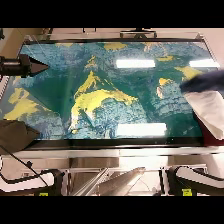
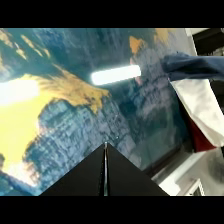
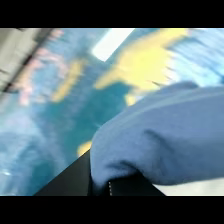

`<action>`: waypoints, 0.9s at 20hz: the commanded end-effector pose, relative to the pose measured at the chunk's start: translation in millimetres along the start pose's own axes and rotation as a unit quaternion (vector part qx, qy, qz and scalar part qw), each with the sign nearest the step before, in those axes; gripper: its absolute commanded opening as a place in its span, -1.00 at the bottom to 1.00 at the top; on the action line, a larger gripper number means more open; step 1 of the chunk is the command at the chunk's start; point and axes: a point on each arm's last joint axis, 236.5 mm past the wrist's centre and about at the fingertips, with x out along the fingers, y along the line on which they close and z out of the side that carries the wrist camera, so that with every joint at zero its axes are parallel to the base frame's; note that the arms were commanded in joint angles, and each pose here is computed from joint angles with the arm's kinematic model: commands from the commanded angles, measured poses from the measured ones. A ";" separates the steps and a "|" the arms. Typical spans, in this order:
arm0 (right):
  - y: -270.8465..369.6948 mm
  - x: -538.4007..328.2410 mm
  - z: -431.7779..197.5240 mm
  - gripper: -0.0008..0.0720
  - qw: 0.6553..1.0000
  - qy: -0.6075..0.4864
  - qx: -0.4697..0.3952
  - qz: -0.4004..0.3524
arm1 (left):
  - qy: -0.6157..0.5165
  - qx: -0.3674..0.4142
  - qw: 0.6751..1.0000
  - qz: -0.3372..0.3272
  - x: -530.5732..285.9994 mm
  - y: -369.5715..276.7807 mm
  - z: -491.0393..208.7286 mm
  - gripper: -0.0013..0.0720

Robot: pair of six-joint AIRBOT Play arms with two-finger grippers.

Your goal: Fold the shirts.

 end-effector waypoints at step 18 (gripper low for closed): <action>-201.2 -117.4 -127.5 0.97 0.975 0.042 0.126 -0.181 | 0.094 0.058 0.992 -0.055 46.0 -57.5 -42.2 -0.96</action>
